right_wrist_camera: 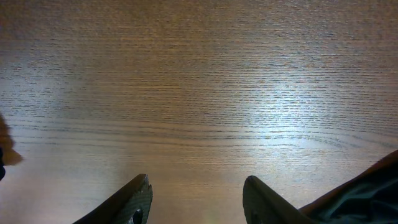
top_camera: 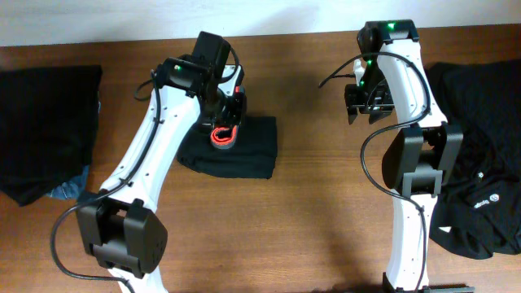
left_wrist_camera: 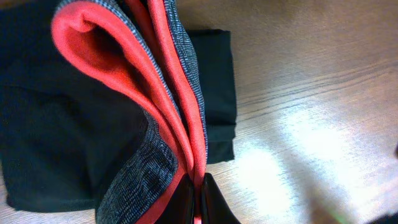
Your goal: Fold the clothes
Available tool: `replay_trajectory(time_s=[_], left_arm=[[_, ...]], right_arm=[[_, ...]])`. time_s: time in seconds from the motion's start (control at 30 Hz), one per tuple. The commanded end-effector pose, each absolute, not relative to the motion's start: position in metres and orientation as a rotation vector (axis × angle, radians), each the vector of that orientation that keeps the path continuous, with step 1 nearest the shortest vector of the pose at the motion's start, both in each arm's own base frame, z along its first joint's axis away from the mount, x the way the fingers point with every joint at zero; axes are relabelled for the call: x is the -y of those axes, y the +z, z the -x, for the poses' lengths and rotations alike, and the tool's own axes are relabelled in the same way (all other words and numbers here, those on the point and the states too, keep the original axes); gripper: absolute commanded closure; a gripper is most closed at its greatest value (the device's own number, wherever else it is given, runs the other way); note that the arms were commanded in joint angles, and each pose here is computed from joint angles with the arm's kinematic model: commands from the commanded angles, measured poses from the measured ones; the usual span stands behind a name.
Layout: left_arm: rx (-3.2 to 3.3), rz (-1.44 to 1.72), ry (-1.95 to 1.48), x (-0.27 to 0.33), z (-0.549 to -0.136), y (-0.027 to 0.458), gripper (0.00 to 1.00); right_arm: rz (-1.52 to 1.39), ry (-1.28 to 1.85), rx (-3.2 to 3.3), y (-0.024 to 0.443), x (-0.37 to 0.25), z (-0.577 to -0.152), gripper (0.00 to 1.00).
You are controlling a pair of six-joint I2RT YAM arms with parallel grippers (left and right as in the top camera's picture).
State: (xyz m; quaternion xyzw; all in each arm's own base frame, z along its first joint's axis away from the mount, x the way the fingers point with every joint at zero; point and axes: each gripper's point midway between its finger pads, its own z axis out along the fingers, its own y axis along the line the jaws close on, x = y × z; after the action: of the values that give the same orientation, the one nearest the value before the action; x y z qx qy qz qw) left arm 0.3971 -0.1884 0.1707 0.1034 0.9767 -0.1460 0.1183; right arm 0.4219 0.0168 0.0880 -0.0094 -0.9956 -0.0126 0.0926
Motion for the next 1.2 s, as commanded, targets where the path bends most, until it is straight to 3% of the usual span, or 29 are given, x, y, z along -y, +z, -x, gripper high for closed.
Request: replay_trajectory(time_s=[0.0, 0.03, 0.17, 0.2, 0.37, 0.43, 0.63, 0.93, 1.17], left_arm=[[-2.869, -0.33, -0.595, 0.214, -0.393, 0.17, 0.73], [-2.872, -0.343, -0.64, 0.22, -0.39, 0.17, 0.69], [-2.767, -0.559, -0.927, 0.258, -0.376, 0.187, 0.21], [-2.765, -0.568, -0.925, 0.258, -0.376, 0.187, 0.14], [-2.777, -0.523, -0.869, 0.241, -0.385, 0.184, 0.14], [-2.826, -0.446, -0.693, 0.211, -0.396, 0.173, 0.13], [-2.898, -0.096, -0.208, 0.101, -0.426, 0.156, 0.13], [-2.878, 0.134, -0.151, 0.03, -0.439, 0.156, 0.13], [-2.872, 0.168, -0.141, 0.019, -0.44, 0.156, 0.13]], right_arm=[[0.006, -0.061, 3.015, 0.11, -0.022, -0.426, 0.48], [0.006, -0.061, 3.015, 0.11, -0.022, -0.426, 0.48], [0.006, -0.061, 3.018, 0.11, -0.022, -0.426, 0.48], [0.006, -0.061, 3.018, 0.11, -0.022, -0.426, 0.47], [0.006, -0.061, 3.015, 0.11, -0.022, -0.426, 0.47], [-0.03, -0.099, 3.014, 0.11, -0.026, -0.426, 0.47], [-0.413, -0.85, 2.916, 0.135, -0.122, -0.421, 0.47], [-0.68, -0.848, 2.833, 0.135, -0.207, -0.395, 0.43], [-0.593, -0.81, 2.805, 0.113, -0.26, -0.383, 0.44]])
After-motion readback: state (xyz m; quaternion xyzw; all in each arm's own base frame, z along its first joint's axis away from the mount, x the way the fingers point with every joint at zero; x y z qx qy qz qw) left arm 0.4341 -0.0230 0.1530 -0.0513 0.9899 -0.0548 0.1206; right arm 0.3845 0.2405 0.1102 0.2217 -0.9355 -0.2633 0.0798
